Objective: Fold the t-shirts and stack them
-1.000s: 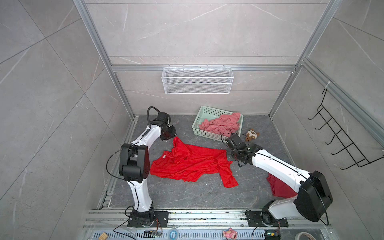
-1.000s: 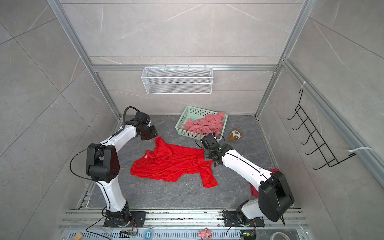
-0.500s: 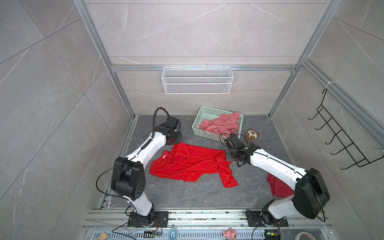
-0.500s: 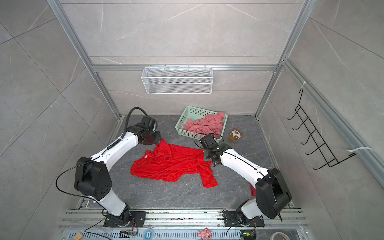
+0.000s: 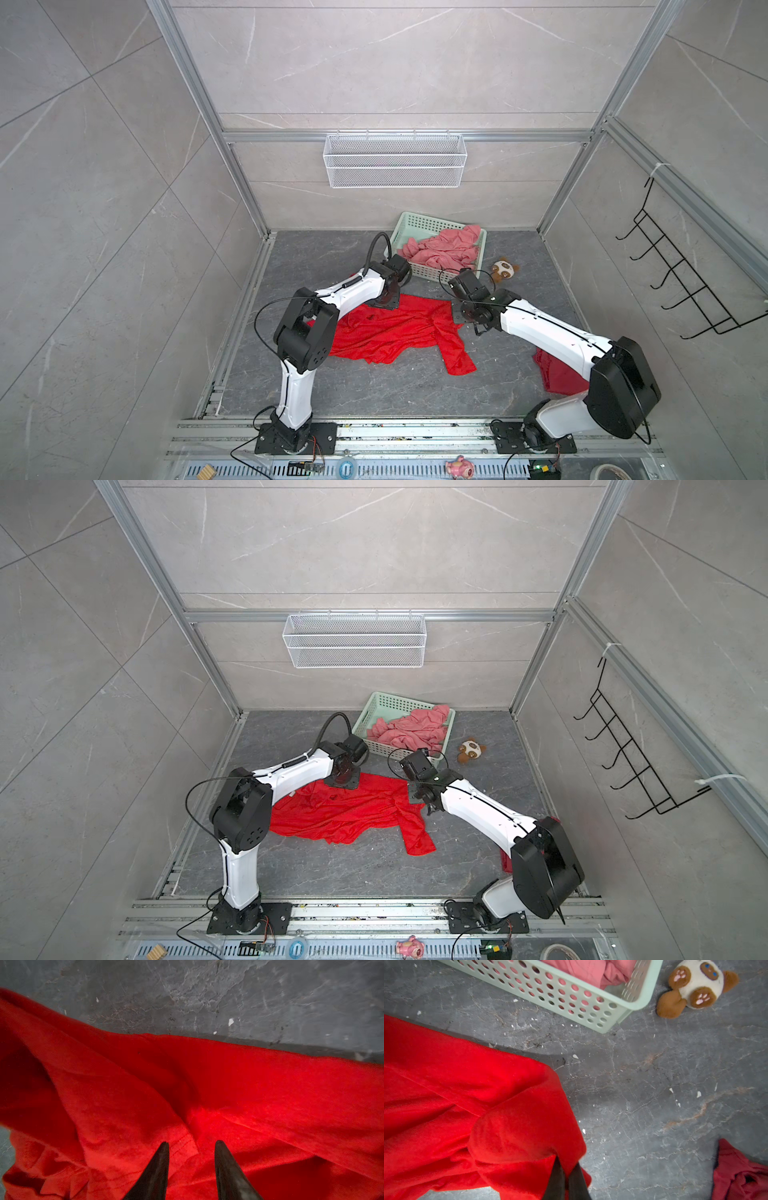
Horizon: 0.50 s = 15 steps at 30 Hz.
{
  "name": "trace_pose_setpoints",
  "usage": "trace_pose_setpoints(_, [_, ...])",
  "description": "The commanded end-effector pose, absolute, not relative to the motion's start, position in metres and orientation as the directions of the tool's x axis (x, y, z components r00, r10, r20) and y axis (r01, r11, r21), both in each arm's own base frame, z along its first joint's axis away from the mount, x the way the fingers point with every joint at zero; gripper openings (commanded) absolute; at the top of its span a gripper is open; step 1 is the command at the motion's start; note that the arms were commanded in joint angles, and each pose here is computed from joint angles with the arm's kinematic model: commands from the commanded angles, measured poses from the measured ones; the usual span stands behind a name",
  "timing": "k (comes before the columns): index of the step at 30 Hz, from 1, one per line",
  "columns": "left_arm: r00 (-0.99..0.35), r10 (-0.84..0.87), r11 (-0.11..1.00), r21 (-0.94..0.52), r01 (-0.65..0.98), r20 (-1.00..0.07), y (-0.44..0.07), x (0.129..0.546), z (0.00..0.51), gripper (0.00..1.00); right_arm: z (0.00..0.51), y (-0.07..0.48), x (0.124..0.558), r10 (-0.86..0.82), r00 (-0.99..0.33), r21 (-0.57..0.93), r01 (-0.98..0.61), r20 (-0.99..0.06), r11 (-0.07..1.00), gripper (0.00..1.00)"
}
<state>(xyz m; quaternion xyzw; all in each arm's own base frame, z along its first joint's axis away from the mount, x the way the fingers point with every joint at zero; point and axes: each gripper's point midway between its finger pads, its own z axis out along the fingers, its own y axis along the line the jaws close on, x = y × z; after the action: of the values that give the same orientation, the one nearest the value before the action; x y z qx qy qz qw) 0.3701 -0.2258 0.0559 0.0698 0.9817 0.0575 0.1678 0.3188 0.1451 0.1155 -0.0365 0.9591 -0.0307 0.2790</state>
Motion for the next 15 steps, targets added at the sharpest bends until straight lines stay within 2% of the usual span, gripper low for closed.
trace_pose_setpoints(1, [-0.938,0.126,0.976,0.208,0.059,-0.322,-0.212,0.375,0.055,0.37,0.119,0.140,0.315,-0.066,-0.830,-0.076,-0.029,-0.554,0.997,0.00])
trace_pose_setpoints(8, [-0.945,0.125,0.966,0.255,0.046,-0.302,-0.205,0.374,0.043,0.35,0.116,0.140,0.315,-0.069,-0.834,-0.078,-0.031,-0.548,0.996,0.00])
trace_pose_setpoints(15, [-0.955,0.091,0.979,0.202,0.034,-0.282,-0.212,0.369,0.031,0.37,0.115,0.141,0.316,-0.073,-0.834,-0.081,-0.034,-0.547,0.996,0.00])
